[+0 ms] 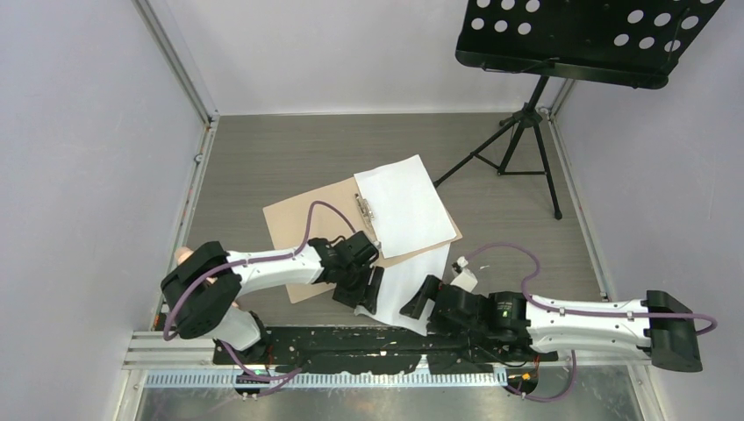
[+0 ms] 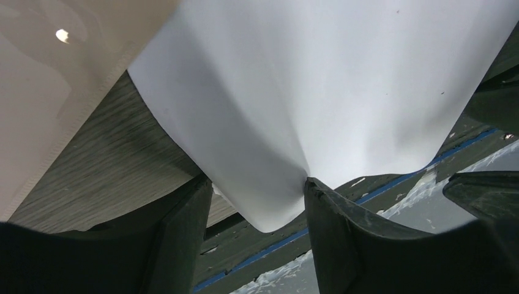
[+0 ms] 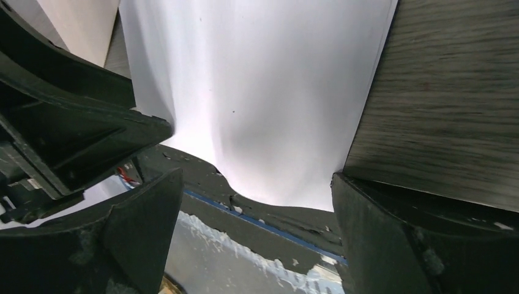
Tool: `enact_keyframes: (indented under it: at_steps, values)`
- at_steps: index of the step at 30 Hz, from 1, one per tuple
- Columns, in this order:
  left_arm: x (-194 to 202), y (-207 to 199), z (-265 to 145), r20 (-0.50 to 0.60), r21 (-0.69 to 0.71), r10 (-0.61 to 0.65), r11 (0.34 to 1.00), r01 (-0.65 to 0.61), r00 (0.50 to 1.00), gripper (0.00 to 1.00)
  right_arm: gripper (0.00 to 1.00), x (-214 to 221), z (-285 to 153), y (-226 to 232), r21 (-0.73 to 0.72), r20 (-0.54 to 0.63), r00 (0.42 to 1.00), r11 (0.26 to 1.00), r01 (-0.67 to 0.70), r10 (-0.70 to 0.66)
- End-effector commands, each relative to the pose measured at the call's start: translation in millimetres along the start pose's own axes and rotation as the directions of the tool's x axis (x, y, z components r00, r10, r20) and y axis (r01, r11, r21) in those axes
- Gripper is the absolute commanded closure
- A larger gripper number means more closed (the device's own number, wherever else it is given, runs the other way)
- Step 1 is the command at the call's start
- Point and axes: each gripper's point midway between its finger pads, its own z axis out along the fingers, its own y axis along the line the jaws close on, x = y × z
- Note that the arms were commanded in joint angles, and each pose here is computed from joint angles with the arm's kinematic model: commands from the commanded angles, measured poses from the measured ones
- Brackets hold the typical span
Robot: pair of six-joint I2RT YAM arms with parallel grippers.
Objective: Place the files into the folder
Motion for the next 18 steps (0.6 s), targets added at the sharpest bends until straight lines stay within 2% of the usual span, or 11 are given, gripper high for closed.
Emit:
enact_keyframes:
  at_steps: [1, 10, 15, 18]
  values:
    - [22, 18, 25, -0.06, -0.06, -0.016, 0.998, 0.012, 0.998, 0.42, 0.02, -8, 12, -18, 0.018, 0.062, 0.997, 0.999, -0.05, 0.049]
    - [17, -1, 9, -0.031, 0.013, -0.044, 0.999, 0.045, 0.999, 0.54, 0.02, -25, 8, -3, -0.145, 0.135, 0.985, 0.985, -0.091, 0.11]
    - [11, -12, -11, 0.008, 0.047, -0.058, 0.997, 0.058, 0.998, 0.7, 0.02, -36, -1, -8, -0.105, 0.183, 0.979, 0.992, -0.069, 0.087]
    - [8, -21, -26, 0.02, 0.081, -0.056, 0.995, 0.054, 0.998, 0.87, 0.01, -38, -2, -16, -0.073, 0.195, 0.976, 0.994, -0.081, 0.093]
